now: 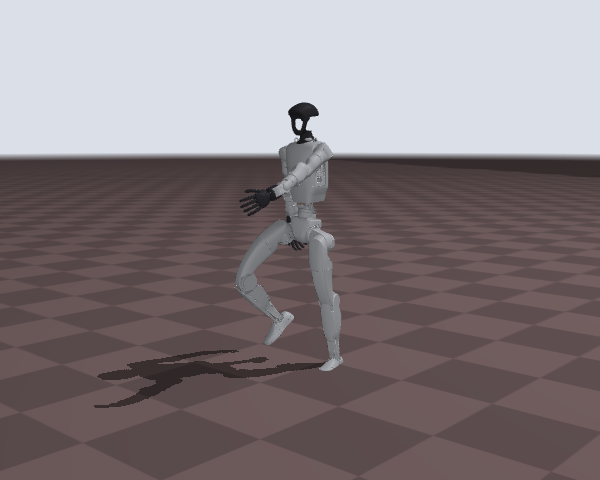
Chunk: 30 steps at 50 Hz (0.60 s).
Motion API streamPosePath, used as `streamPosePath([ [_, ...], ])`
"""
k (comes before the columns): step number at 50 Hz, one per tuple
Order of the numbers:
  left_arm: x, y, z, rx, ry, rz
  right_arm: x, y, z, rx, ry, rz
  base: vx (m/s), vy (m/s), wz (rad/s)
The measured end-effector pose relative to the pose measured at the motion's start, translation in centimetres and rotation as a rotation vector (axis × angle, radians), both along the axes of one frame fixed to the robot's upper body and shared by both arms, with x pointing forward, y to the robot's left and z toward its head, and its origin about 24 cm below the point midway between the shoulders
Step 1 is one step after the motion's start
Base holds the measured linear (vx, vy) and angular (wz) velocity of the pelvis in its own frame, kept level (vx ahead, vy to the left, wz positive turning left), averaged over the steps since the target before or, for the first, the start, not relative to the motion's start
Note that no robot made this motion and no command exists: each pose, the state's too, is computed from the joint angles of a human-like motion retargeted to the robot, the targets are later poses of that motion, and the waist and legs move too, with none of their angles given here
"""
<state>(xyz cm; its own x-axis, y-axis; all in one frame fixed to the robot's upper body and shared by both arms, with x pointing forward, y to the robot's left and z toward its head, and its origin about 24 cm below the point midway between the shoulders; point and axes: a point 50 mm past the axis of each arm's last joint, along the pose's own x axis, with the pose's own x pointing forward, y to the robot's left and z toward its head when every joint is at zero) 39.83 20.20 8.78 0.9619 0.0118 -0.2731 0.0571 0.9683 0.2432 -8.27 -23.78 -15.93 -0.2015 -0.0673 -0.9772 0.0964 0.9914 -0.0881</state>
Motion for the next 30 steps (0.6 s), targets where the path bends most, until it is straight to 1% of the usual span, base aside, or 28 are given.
streamPosePath([
  [2,2.2,0.0,7.4,0.072,-0.192,-0.027,-7.0,0.4,2.1,0.056,0.171,-0.031,0.01,0.08,0.21],
  [5,3.0,0.7,16.4,0.151,-0.396,-0.036,-14.1,0.5,5.9,0.099,0.336,-0.126,0.04,0.05,-0.21],
  [8,2.5,1.7,20.8,0.211,-0.470,-0.012,-17.9,0.1,9.0,0.069,0.435,-0.221,0.05,-0.02,-0.42],
  [10,2.3,2.1,21.8,0.225,-0.475,0.006,-18.9,-0.1,9.8,0.043,0.464,-0.251,0.04,-0.05,-0.38],
  [12,2.5,1.8,20.6,0.201,-0.448,0.001,-18.3,-0.1,9.3,0.031,0.445,-0.252,0.04,-0.03,-0.26],
  [15,2.9,0.8,15.1,0.121,-0.347,-0.033,-14.9,0.2,6.5,0.029,0.350,-0.210,0.04,-0.02,0.01],
  [18,1.7,-0.4,5.2,0.016,-0.144,-0.054,-7.7,0.4,2.4,-0.001,0.171,-0.141,0.09,-0.06,0.09],
  [20,-0.9,-1.1,-2.2,-0.039,0.040,-0.049,-0.9,0.6,0.0,-0.039,0.008,-0.108,0.11,-0.12,-0.33],
  [22,-5.4,-1.2,-9.7,-0.042,0.256,-0.051,7.7,1.1,-1.2,-0.079,-0.202,-0.089,0.06,-0.22,-1.20],
  [25,-17.2,-0.2,-20.1,-0.029,0.720,-0.132,21.5,2.6,0.4,-0.086,-0.521,-0.067,-0.09,-0.28,-1.40],
  [27,-27.3,0.8,-24.3,-0.167,0.959,-0.013,30.7,2.5,4.6,-0.154,-0.785,-0.085,-0.12,-0.16,-0.61],
  [30,-42.7,1.4,-25.8,-0.321,1.234,0.250,42.7,2.5,15.5,-0.211,-1.247,-0.194,-0.02,-0.05,-0.58],
])
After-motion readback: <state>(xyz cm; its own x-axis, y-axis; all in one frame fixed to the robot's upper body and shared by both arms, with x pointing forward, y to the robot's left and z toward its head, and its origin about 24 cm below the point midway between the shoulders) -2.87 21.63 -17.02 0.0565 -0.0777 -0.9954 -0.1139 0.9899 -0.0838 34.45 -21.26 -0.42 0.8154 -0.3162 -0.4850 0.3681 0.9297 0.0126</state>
